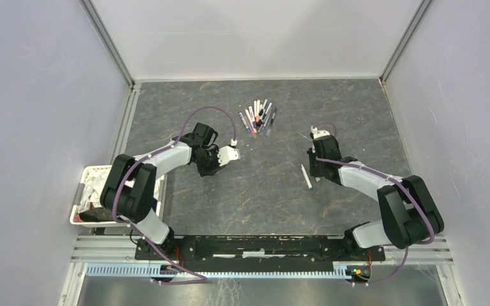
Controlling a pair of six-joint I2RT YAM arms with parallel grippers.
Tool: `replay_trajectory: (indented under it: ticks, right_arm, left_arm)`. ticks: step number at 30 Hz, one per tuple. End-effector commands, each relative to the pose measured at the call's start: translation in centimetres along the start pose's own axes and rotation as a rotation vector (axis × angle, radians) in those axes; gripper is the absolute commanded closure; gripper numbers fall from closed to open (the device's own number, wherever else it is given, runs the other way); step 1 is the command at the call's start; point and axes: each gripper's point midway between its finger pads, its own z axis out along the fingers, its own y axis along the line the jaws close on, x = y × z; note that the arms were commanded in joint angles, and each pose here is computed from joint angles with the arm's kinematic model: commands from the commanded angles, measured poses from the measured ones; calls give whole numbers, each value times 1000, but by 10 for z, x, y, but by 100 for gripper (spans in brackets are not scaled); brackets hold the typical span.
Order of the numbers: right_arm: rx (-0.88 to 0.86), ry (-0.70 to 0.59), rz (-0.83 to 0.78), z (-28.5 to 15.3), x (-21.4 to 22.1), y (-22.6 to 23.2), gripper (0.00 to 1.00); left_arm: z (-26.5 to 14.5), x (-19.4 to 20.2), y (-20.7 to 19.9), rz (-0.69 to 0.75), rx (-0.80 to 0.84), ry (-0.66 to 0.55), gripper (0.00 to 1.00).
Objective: Open the pen caps
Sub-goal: Place the pen at the center of the board.
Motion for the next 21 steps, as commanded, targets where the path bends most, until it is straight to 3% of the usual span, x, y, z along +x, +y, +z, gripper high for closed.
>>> replay_trajectory:
  ticks: [1, 10, 11, 13, 14, 15, 18, 21]
  right_arm:
    - [11, -35, 18, 9, -4, -1, 73]
    - [-10, -43, 40, 1, -9, 4, 69]
    - [-13, -51, 44, -1, -14, 4, 69]
    - [-17, -87, 59, -9, -30, 6, 68]
    - [-19, -114, 66, -15, -43, 7, 66]
    - [-23, -143, 71, -20, -57, 9, 65]
    - [-44, -218, 94, -32, -99, 17, 59]
    - [-82, -248, 111, -32, -133, 33, 55]
  left_arm:
    - [-3, -6, -10, -63, 28, -12, 64]
    - [-56, -45, -9, -100, 45, -97, 46]
    - [-65, -51, -6, -105, 41, -108, 38]
    - [-85, -64, 3, -126, 18, -129, 35]
    - [-97, -70, 10, -141, -4, -141, 17]
    - [-108, -76, 15, -150, -22, -151, 11]
    - [-146, -92, 37, -202, -110, -201, 1]
    - [-183, -102, 58, -247, -228, -242, 0]
